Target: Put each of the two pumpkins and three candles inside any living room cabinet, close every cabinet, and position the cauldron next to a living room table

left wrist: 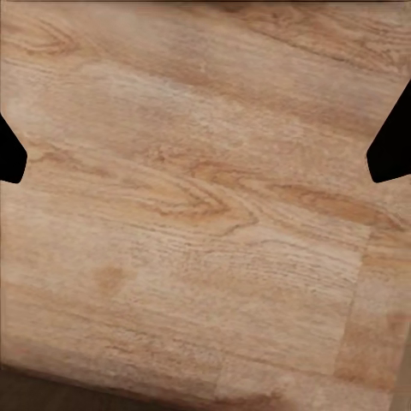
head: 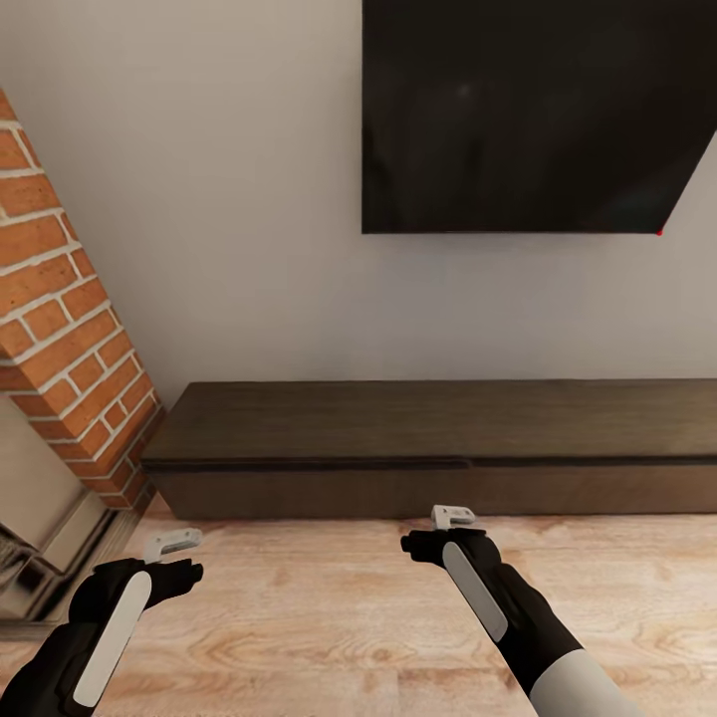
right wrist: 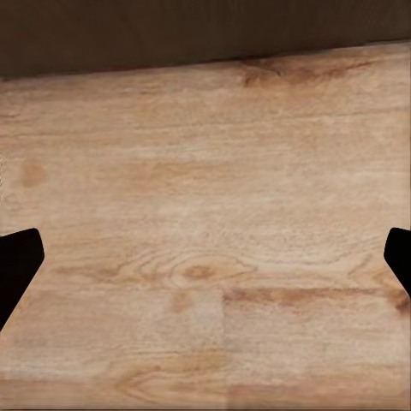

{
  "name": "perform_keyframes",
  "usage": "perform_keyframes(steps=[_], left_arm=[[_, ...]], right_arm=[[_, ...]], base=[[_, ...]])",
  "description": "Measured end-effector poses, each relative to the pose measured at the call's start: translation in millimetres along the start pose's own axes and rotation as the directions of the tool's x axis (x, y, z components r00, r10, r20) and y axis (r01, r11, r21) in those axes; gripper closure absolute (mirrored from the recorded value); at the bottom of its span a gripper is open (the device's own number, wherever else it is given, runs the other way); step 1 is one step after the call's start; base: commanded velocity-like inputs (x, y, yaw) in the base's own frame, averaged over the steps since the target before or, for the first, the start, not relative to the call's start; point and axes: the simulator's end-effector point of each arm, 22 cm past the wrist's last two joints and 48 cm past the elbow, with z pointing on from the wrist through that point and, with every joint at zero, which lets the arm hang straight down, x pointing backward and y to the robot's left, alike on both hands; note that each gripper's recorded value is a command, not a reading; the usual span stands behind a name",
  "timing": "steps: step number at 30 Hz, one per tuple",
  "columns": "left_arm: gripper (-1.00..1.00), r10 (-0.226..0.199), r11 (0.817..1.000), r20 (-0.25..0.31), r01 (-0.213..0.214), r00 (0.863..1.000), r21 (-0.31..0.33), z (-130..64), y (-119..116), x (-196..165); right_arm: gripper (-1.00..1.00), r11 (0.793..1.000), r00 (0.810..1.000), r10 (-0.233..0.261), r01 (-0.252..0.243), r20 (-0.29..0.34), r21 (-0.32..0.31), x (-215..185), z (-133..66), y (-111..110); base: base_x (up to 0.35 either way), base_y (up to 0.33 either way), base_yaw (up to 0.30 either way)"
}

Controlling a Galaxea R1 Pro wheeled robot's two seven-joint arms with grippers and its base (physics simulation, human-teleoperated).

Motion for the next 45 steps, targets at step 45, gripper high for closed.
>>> perform_keyframes(steps=[45], left_arm=[[-1.0,0.0,1.0,-0.007,0.0,1.0,0.001,-60.7,4,-37]], right_arm=[[-1.0,1.0,0.998,0.021,-0.021,-0.054,-0.003,-23,-51.2,6]], base=[[0.0,0.0,0.003]])
